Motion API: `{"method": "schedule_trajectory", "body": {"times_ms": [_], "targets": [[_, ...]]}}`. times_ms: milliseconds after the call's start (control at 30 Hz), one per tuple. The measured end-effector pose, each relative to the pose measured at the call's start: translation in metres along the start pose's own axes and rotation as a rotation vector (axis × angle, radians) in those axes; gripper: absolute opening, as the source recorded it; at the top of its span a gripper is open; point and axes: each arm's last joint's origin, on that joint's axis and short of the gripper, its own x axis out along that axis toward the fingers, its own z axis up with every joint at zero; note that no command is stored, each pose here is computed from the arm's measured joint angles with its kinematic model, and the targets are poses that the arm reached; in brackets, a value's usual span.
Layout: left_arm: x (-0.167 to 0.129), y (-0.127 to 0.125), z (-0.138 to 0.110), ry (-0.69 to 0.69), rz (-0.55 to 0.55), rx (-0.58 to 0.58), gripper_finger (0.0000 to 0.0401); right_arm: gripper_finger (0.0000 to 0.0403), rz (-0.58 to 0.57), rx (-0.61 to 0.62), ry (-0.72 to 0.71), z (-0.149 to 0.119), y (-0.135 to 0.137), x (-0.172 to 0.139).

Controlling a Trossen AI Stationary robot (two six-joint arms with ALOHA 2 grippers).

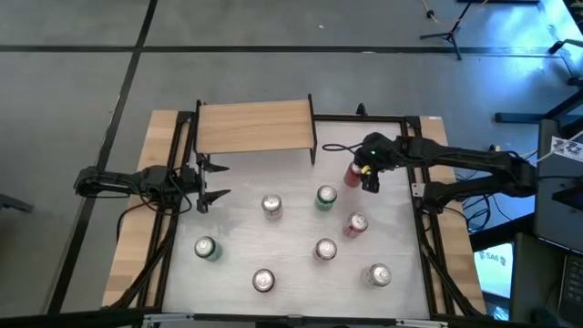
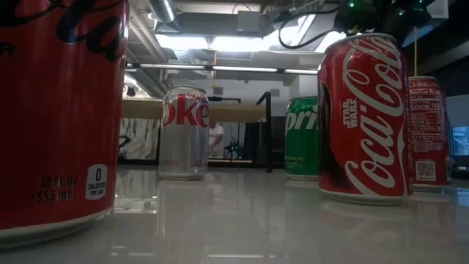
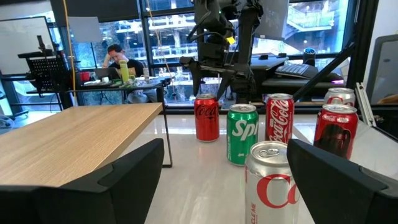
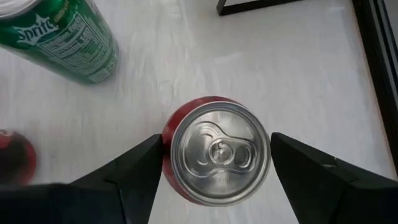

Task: Place canned beverage on shelf
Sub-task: Put the top red black soda can on the shelf

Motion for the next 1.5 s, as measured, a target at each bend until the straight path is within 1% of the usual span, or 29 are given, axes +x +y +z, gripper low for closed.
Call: {"method": "schedule_trajectory", "body": {"times_ms": [233, 567, 700, 933, 1500], "targets": [[0.0, 0.0, 0.0, 0.0, 0.0, 0.0, 0.033, 0.0289, -0.002, -0.013, 0.035, 0.003, 0.0, 0.01], [0.0, 0.0, 0.0, 0.0, 0.0, 0.0, 0.033, 0.0289, 0.002, -0.015, 0.037, 0.006, 0.0, 0.017], [0.0, 0.0, 0.0, 0.001, 0.0, 0.0, 0.033, 0.0289, -0.002, 0.011, 0.009, 0.008, -0.001, 0.017], [0.0, 0.0, 0.0, 0.001, 0.0, 0.0, 0.033, 0.0289, -0.004, 0.015, -0.034, 0.012, -0.001, 0.018], [0.0, 0.0, 0.0, 0.001, 0.0, 0.001, 0.033, 0.0289, -0.004, 0.016, -0.036, 0.012, -0.001, 0.018]]}}
